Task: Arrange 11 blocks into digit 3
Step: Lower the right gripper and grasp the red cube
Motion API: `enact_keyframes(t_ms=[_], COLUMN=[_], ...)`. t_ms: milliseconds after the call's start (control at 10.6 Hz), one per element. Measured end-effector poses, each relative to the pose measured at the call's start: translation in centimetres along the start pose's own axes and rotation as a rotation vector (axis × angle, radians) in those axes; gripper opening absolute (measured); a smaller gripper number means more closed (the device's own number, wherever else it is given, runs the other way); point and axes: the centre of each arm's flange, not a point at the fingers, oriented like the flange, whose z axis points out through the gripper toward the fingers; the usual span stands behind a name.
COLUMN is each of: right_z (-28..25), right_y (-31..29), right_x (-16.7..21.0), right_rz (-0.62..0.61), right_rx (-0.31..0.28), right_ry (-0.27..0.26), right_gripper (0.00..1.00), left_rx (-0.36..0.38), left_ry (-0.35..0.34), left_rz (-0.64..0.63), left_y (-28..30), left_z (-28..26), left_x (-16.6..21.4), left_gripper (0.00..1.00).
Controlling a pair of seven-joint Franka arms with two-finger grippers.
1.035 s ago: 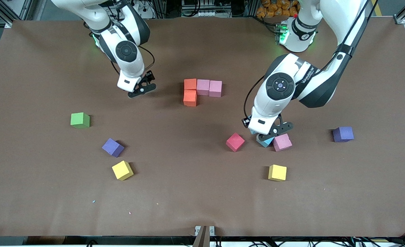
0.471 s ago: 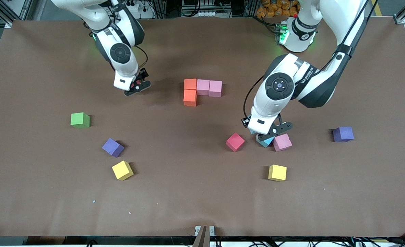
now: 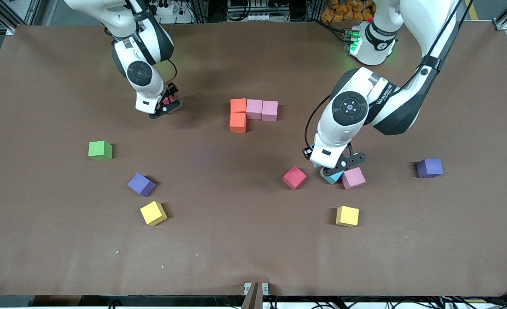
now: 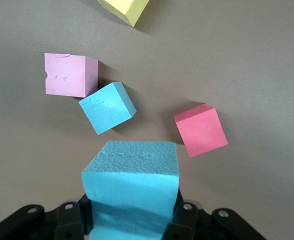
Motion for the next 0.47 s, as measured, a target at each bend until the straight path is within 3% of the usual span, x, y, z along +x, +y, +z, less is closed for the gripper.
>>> enact_keyframes(t_ms=[282, 471], right_z=[0.6, 1.04], right_y=[-0.14, -0.16], right_x=[-0.44, -0.77], right_rz=[-0.043, -0.05], right_rx=[0.057, 0.062], right_ry=[-0.008, -0.018], right_gripper=[1.0, 1.0], left_rx=[0.001, 0.001], left_ry=[-0.001, -0.001], left_rz=[0.0, 0.0], left_y=[-0.01, -0.01], left_z=[0.05, 0.06], left_x=[0.02, 0.02], left_gripper=[0.55, 0.55])
